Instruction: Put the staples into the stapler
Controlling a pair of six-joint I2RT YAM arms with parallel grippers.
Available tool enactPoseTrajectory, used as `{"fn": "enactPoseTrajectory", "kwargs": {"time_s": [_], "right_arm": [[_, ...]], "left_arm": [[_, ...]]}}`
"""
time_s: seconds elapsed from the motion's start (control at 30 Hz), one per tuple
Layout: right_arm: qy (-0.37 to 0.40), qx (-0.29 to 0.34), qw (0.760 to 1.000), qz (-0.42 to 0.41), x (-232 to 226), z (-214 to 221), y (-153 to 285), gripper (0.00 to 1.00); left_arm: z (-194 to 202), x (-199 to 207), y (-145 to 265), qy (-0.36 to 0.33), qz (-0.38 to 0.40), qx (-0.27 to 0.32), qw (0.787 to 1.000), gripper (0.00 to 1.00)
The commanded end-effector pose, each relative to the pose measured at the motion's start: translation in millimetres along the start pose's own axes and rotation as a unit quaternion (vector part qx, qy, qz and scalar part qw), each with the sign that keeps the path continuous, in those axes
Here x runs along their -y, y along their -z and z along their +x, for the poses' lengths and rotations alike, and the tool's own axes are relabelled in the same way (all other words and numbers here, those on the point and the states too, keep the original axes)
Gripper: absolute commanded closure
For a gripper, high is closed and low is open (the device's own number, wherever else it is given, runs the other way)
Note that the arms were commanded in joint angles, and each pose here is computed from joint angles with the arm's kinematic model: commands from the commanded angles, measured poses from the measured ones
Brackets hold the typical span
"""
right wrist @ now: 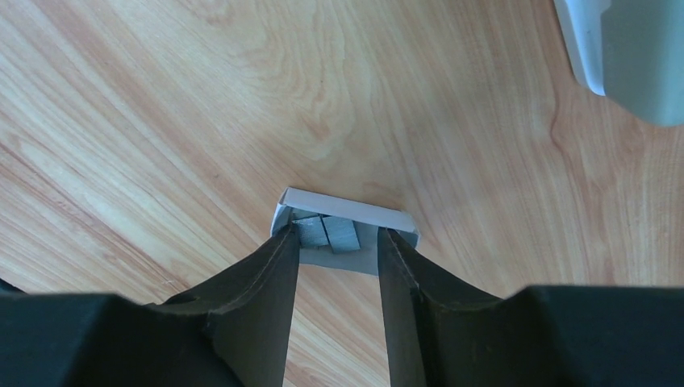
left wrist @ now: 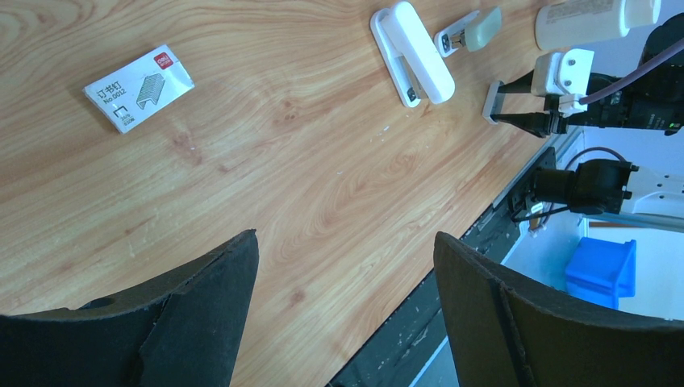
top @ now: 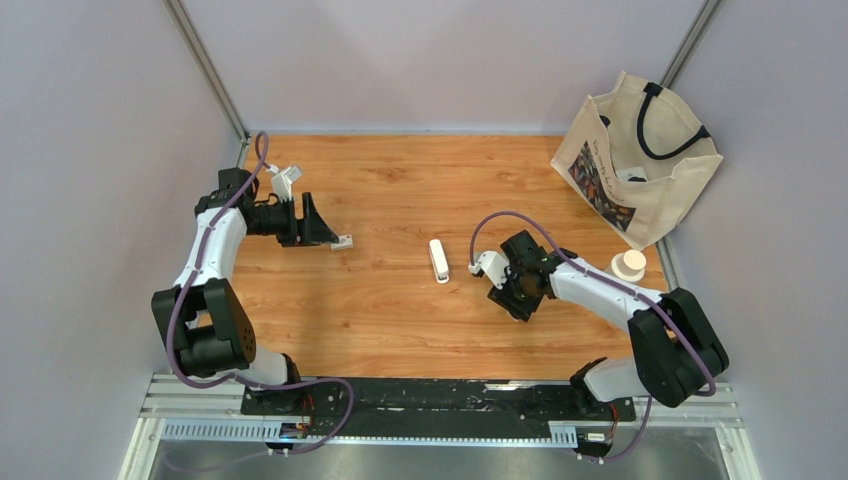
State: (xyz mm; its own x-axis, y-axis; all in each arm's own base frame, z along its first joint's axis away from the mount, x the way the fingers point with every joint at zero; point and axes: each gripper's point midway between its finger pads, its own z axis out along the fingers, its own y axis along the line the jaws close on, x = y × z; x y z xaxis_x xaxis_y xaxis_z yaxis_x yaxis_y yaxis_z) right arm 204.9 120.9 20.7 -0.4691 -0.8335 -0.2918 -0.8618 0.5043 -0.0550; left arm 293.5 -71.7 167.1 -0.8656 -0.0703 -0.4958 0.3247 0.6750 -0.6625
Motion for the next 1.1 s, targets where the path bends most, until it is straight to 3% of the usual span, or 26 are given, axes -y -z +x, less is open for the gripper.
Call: {"fn": "enactPoseTrajectory", "kwargs": {"time_s": [0.0,0.5,0.8,1.07], "right_arm": [[0.003,0.019,0.999,0.035,16,-16,6,0.57],[-0.004,0.030,0.998,0.055,22,-21,10,0.63],[-0.013,0.044,0.994,0.102,38,-26,17,0.64],[-0.012,0.053,0.994,0.092,34,-29,20,0.62]], "left_arm": [[-6,5,6,-0.009,0.003,0.019,1.000,0.12],[-5,4,6,-0.009,0.003,0.020,1.000,0.12],[-6,4,6,-0.008,0.004,0.021,1.000,0.12],[-5,4,7,-0.008,0.004,0.022,1.000,0.12]]}}
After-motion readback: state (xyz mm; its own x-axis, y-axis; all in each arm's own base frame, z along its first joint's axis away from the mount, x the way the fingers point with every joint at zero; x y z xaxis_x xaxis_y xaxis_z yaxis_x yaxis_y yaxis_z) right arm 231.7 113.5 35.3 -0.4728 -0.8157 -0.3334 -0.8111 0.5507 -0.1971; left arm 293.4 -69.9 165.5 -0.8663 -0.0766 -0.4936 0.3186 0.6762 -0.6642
